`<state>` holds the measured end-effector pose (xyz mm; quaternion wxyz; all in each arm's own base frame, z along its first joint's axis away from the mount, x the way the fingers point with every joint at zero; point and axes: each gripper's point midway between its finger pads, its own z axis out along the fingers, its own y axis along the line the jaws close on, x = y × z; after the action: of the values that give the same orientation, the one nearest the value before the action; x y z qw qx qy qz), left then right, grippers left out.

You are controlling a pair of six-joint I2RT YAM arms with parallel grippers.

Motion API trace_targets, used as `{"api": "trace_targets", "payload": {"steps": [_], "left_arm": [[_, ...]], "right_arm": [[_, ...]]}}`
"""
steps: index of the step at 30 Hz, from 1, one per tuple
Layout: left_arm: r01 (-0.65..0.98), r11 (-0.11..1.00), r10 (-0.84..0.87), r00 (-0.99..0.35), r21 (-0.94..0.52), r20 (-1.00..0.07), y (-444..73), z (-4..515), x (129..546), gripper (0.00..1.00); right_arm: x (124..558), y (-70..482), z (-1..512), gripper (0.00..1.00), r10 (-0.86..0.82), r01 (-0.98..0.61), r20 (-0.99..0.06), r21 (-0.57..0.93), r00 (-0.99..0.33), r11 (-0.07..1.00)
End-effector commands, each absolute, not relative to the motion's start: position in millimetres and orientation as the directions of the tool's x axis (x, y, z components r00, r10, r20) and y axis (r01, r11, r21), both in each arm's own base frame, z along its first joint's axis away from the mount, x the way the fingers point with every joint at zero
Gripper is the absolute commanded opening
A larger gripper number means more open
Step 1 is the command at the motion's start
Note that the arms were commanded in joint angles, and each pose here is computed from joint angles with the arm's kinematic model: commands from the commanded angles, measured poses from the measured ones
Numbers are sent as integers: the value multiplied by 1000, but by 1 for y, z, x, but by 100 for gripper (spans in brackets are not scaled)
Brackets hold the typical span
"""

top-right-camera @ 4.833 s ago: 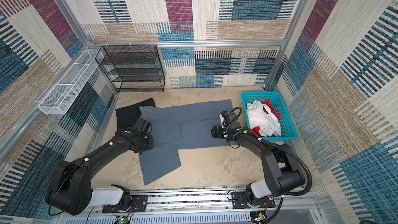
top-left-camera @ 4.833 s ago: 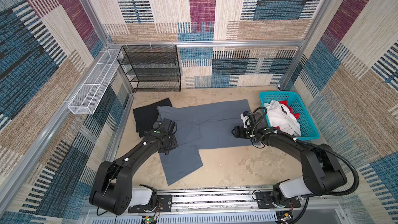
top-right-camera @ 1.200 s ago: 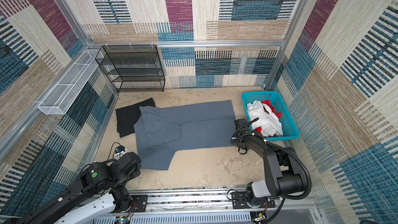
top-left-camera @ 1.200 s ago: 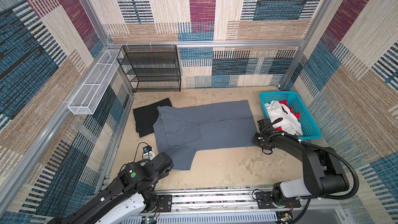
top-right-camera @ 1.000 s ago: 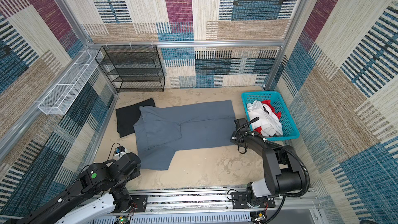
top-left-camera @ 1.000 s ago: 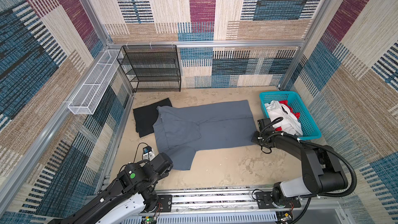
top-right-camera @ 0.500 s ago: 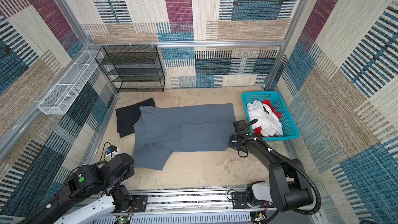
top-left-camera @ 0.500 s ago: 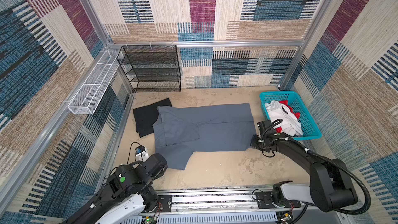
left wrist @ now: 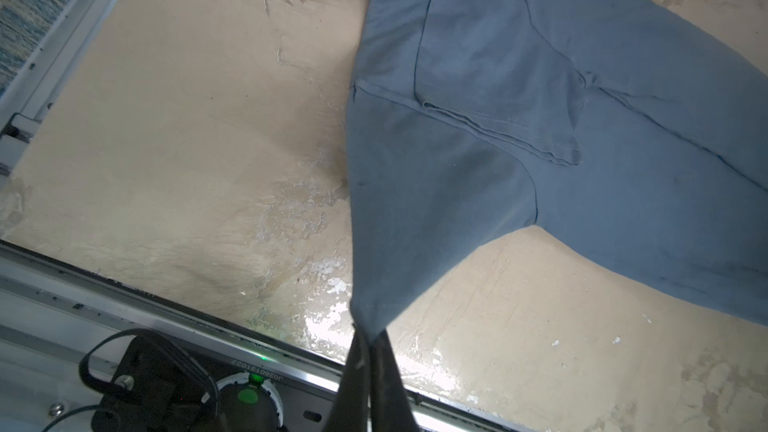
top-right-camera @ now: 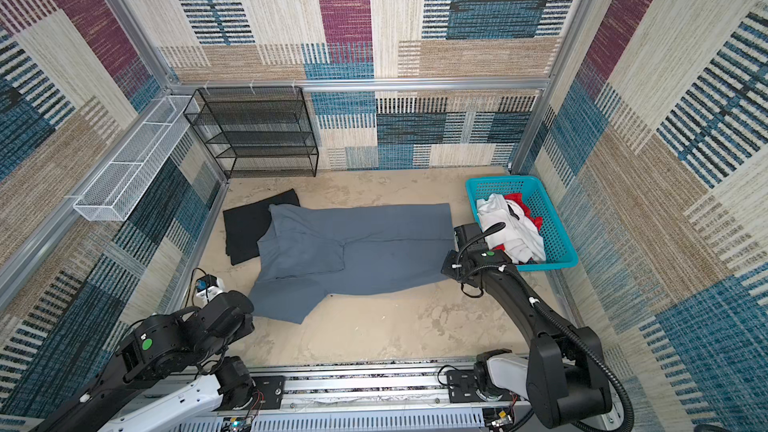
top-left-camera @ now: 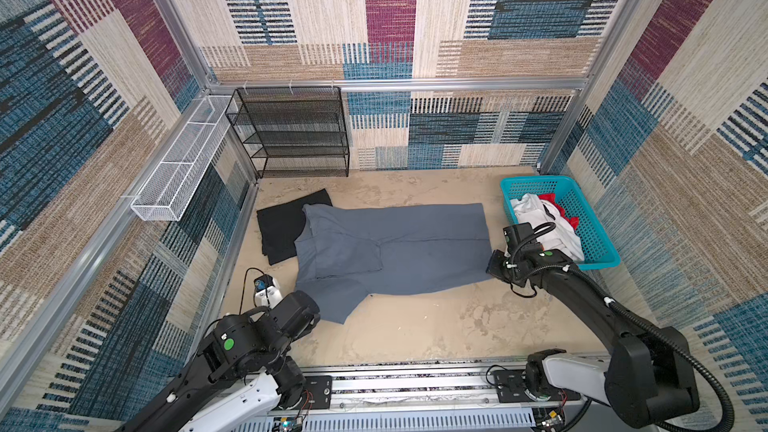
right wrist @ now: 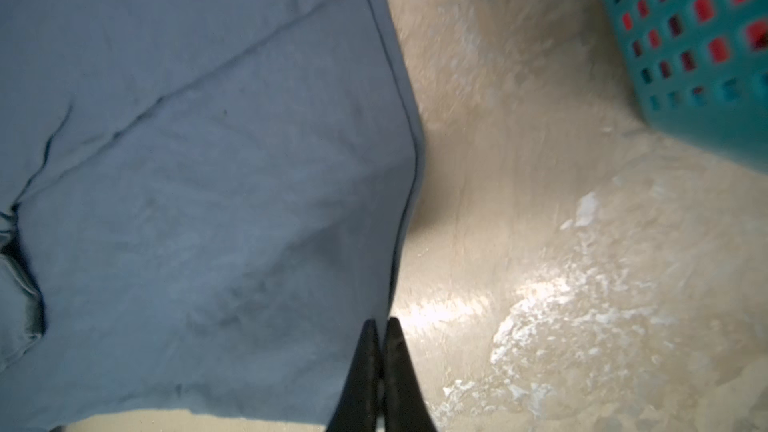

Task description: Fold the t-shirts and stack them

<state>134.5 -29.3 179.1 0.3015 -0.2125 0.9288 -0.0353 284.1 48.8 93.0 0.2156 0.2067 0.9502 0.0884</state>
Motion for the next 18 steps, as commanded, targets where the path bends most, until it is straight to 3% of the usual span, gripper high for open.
{"api": "trace_targets", "payload": {"steps": [1, 7, 12, 18], "left_arm": [[-315, 941, -327, -747, -126, -578, -31, 186, 143, 0], [-229, 955, -295, -778, -186, -555, -60, 187, 154, 0], [-212, 952, -302, -772, -221, -560, -73, 187, 164, 0], [-274, 949, -311, -748, -155, -586, -65, 197, 186, 0]], "right_arm": [[286, 32, 104, 0, 409, 359, -413, 197, -814, 912], [290, 18, 124, 0, 398, 361, -464, 169, -791, 917], [299, 30, 114, 0, 393, 327, -441, 221, -807, 919], [323, 50, 118, 0, 391, 263, -450, 322, -803, 910]]}}
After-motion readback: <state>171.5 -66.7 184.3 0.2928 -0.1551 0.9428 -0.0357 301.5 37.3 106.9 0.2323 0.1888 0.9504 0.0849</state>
